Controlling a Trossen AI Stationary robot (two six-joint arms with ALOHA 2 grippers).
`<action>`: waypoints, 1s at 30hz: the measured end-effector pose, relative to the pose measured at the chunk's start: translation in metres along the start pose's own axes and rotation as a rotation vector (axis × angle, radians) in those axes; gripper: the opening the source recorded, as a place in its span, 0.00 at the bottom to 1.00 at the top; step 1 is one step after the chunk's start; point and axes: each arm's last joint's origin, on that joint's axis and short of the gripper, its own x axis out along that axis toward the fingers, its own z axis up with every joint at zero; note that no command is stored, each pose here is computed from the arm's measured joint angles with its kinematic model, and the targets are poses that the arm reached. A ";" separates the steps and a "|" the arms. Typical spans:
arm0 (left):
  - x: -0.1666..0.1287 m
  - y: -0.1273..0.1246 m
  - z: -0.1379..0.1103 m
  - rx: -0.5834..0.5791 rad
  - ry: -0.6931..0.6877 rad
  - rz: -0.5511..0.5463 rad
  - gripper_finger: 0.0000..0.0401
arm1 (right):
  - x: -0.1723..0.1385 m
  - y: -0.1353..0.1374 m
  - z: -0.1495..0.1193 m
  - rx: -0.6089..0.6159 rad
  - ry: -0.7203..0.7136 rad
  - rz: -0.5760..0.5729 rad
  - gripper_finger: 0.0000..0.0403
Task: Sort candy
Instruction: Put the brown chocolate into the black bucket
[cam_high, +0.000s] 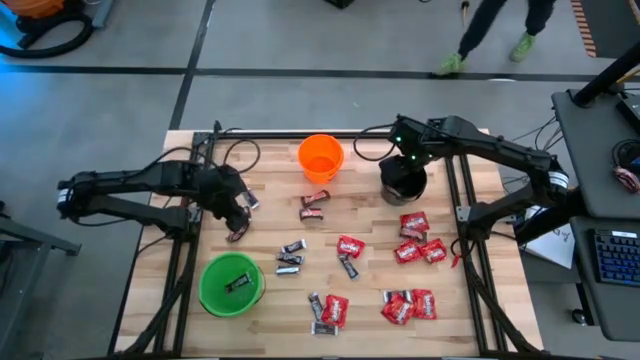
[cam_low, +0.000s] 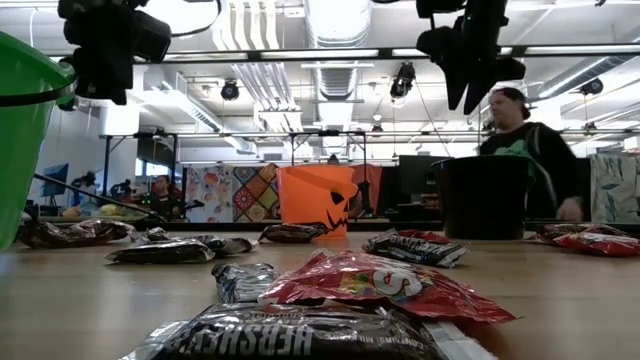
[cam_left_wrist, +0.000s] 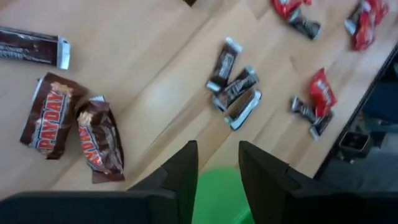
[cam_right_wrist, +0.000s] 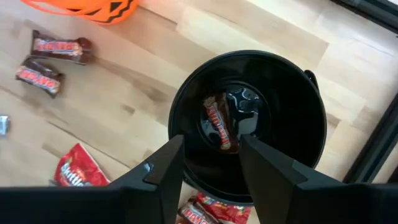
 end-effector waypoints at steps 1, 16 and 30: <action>0.002 0.000 0.000 -0.002 0.011 0.010 0.27 | -0.001 0.000 -0.001 0.000 -0.003 0.004 0.37; 0.048 0.004 0.017 -0.172 0.154 0.279 0.58 | 0.002 0.001 0.001 -0.059 0.004 -0.005 0.37; 0.086 0.010 0.029 -0.046 0.190 0.489 0.63 | -0.001 -0.001 -0.001 -0.055 0.004 -0.005 0.37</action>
